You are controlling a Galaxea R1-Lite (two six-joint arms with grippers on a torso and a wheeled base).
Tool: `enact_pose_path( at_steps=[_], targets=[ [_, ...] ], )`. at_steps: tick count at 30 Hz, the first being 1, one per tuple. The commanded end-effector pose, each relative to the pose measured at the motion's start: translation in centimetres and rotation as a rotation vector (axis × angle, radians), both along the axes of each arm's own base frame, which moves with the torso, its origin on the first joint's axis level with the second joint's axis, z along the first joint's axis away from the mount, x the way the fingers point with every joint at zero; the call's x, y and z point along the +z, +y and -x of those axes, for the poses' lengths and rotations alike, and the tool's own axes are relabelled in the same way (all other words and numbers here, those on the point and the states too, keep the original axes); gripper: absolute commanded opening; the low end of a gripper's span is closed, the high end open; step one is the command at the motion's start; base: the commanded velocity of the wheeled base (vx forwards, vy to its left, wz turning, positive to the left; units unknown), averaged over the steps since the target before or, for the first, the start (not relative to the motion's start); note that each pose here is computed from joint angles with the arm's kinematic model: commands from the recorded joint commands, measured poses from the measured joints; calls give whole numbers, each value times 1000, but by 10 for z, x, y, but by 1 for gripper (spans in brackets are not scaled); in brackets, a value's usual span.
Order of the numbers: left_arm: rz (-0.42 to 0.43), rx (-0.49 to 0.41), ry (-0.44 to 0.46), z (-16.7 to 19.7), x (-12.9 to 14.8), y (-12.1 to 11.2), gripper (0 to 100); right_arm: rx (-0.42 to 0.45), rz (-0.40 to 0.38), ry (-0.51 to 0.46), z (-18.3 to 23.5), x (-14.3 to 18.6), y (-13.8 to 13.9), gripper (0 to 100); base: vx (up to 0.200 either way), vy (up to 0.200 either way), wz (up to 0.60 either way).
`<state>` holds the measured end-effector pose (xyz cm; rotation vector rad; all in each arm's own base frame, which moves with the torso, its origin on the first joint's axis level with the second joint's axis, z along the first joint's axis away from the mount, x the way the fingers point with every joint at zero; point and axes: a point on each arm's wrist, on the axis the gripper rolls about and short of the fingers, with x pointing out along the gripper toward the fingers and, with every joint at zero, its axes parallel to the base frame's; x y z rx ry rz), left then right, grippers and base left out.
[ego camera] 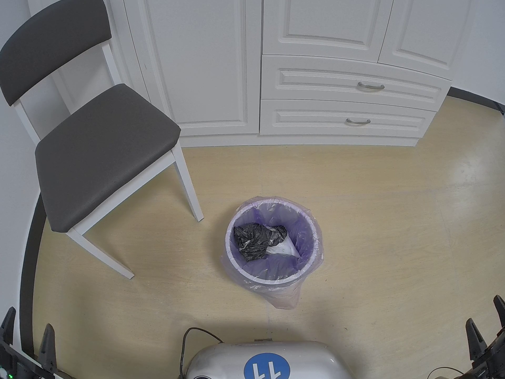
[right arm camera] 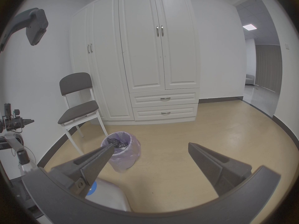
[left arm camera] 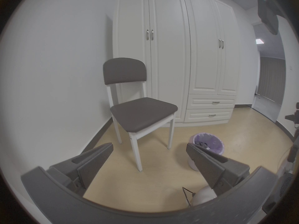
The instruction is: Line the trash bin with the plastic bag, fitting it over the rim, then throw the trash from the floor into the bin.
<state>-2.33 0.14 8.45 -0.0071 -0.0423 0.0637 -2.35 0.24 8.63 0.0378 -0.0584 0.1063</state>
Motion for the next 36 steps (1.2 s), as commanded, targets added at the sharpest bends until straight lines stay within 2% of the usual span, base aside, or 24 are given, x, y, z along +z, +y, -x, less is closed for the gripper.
enact_pose_path(
  at_steps=[1, 5, 8, 12, 19, 22, 28, 32, 36],
  targets=[
    [-16, -73, 61, 0, -9, -2, 100, 34, 9, 5, 0, -5, 1, 100, 0, 0, 0],
    [-25, -74, 57, 0, -9, -2, 100, 42, 10, 4, 0, -5, 1, 100, 0, 0, 0],
    [-25, -74, 57, 0, -9, -2, 100, 100, 12, 1, 0, -5, 2, 100, 0, 0, 0],
    [-25, -74, 57, 0, -9, -2, 100, 142, 70, -10, 0, -5, 3, 100, 0, 0, 0],
    [-25, -74, 53, 0, -9, -2, 100, 189, 101, -27, 1, -4, 4, 100, 0, 0, 0],
    [-25, -74, 53, 0, -9, -2, 100, 183, 99, -26, 0, -4, 4, 100, 0, 0, 0],
    [-25, -74, 53, 0, -9, -2, 100, 58, -14, -1, 0, -4, 1, 100, 0, 0, 0],
    [-25, -74, 53, 0, -9, -2, 100, 35, -56, -1, 0, -4, 1, 100, 0, 0, 0],
    [-25, -74, 53, 0, -9, -2, 100, 48, -46, 1, 0, -4, 1, 100, 0, 0, 0]
  ],
)
